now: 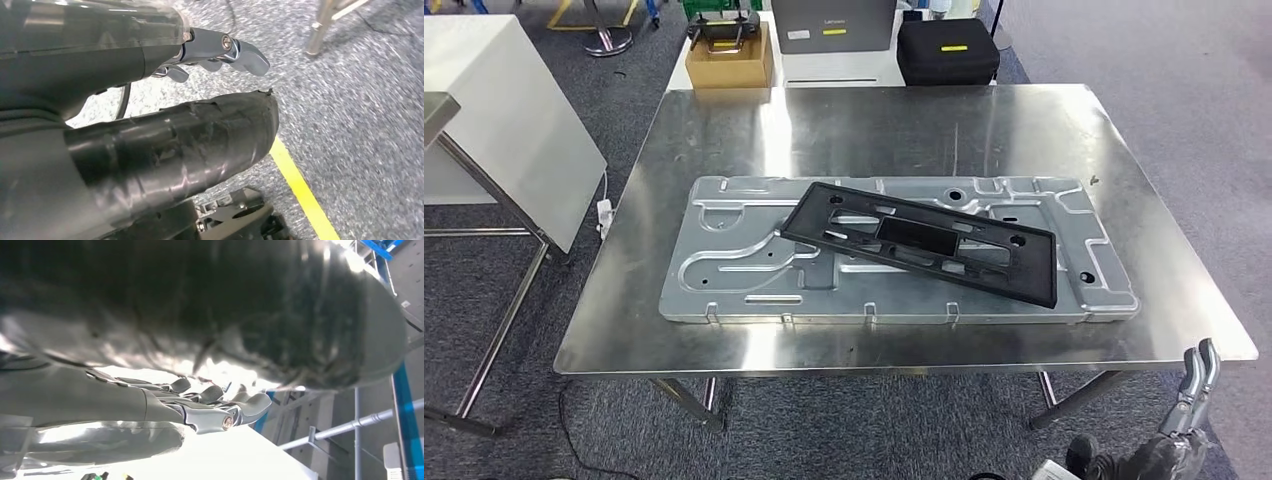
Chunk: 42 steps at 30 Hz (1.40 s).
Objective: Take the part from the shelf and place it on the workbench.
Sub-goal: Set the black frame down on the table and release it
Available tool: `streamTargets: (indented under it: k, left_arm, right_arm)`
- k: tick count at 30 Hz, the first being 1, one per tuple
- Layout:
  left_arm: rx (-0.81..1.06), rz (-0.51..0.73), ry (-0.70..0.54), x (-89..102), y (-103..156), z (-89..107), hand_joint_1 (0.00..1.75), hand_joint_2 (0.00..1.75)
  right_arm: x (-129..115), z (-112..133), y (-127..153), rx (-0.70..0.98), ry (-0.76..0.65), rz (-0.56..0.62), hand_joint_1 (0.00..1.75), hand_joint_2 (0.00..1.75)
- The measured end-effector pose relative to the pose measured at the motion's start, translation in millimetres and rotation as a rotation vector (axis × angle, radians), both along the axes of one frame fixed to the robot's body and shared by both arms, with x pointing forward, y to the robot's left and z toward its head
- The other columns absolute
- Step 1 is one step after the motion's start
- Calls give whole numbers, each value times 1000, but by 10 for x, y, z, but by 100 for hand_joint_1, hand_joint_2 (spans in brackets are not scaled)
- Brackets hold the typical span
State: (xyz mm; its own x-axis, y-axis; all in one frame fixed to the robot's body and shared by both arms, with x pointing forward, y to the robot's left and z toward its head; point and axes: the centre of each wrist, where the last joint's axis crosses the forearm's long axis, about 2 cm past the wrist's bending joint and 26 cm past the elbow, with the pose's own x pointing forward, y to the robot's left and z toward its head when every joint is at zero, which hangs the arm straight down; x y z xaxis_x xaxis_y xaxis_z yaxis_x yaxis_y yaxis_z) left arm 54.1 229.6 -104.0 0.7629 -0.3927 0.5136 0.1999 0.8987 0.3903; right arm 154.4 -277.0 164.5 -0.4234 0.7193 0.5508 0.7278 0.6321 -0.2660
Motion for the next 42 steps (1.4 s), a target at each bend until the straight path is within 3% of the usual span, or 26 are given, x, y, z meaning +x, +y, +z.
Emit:
streamTargets:
  k: [42]
  left_arm:
    - [11,8,0,3,-3,2,0,0]
  right_arm:
    - [9,-72,6,25,46,-2,0,0]
